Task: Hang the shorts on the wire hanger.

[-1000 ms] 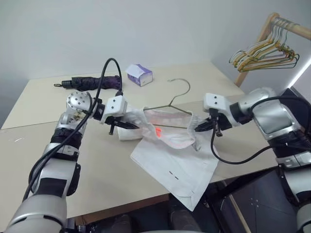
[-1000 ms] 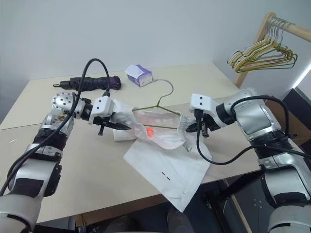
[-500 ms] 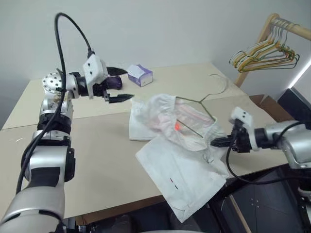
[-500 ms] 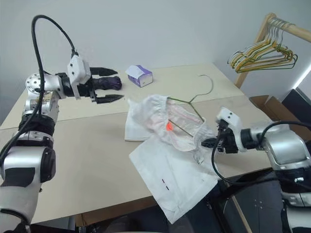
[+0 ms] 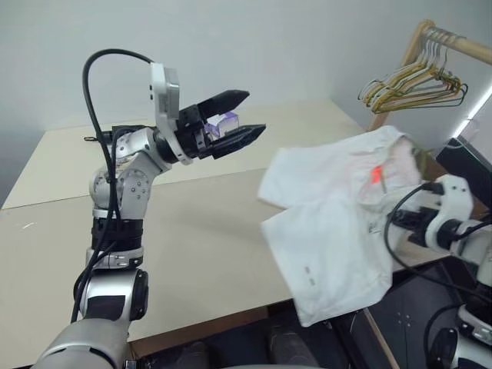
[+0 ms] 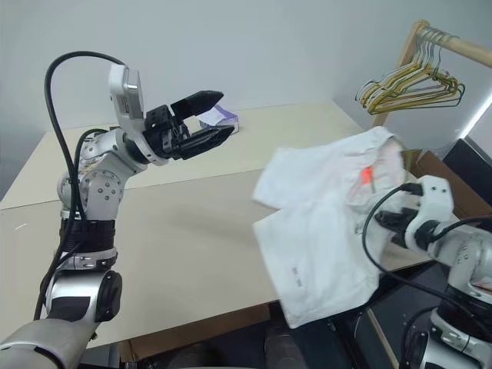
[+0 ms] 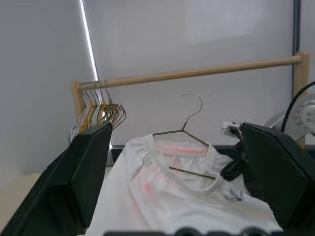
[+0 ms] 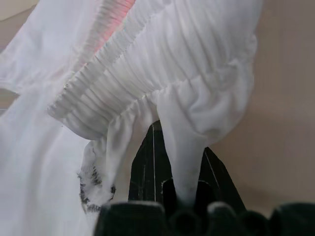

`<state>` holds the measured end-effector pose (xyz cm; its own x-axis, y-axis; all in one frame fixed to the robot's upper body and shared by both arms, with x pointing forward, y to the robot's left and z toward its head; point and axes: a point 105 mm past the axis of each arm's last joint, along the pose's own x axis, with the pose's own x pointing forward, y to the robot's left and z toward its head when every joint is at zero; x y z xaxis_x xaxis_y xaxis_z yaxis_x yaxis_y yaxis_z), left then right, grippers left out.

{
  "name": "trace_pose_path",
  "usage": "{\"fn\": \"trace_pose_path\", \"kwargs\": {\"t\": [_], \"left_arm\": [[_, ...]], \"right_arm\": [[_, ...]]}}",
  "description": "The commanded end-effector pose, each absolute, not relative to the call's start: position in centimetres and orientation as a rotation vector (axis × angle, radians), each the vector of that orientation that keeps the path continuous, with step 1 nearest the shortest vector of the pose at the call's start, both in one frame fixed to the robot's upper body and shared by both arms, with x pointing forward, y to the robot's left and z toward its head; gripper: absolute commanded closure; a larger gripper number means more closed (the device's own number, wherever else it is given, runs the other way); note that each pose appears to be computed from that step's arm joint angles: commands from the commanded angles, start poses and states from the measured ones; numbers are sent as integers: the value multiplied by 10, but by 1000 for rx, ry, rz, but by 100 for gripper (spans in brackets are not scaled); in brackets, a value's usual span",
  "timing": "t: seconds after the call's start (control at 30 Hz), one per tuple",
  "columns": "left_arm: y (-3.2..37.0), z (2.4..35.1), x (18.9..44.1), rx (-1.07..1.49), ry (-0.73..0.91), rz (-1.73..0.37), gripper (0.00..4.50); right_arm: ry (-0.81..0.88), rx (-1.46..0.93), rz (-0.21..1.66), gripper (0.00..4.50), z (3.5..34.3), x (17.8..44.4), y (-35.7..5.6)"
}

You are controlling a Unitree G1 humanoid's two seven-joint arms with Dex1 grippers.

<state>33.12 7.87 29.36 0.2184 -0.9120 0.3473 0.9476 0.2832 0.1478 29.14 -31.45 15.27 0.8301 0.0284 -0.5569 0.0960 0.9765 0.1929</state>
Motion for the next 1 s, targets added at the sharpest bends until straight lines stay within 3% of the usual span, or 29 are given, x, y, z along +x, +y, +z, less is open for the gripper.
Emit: {"fn": "trace_pose_path", "kwargs": {"t": [0.03, 0.3, 0.57, 0.73, 0.97, 1.0], "left_arm": [[74, 315, 322, -121, -462, -1304, 2], [72, 315, 317, -169, -443, -1304, 2], [72, 313, 314, -164, -451, -1289, 2], [72, 310, 313, -145, -450, -1287, 2], [72, 306, 312, -105, -460, -1278, 2], [72, 306, 312, -105, -459, -1278, 1]], "right_arm": [[497, 248, -133, 450, 185, 292, -339], [478, 389, -416, 450, 214, 299, -393], [388, 515, -540, 450, 241, 304, -427], [380, 606, -609, 450, 236, 303, -445], [448, 662, -674, 450, 205, 302, -452], [455, 666, -672, 423, 202, 302, -451]]}}
